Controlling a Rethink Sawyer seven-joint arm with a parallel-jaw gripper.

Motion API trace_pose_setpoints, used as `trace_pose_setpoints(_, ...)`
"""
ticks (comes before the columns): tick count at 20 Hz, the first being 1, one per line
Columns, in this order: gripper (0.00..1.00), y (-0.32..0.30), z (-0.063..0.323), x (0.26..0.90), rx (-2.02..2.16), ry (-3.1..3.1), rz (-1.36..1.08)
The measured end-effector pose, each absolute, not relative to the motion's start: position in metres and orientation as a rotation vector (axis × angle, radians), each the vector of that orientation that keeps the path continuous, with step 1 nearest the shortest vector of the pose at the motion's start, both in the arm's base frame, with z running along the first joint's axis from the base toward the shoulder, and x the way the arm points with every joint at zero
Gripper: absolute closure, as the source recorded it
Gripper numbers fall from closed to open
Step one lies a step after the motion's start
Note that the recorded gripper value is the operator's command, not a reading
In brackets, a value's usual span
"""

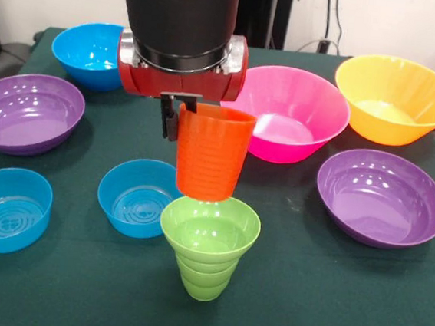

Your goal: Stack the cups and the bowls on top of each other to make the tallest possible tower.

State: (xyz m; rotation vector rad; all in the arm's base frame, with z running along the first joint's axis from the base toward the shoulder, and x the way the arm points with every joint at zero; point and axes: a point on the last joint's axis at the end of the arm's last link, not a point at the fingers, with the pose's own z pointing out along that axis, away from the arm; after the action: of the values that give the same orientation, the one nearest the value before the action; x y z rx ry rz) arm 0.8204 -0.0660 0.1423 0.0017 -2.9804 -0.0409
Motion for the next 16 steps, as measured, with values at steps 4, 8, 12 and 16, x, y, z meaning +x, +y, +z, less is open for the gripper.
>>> trace_pose_setpoints(4,1.00,-0.065,0.135,0.820,0.003,-2.978,-0.046)
trace_pose_setpoints(8,1.00,-0.062,0.118,0.817,0.003,-2.957,-0.060)
trace_pose_setpoints(12,1.00,-0.061,0.102,0.814,0.002,-2.940,-0.072)
trace_pose_setpoints(16,1.00,-0.059,0.089,0.810,0.003,-2.923,-0.083)
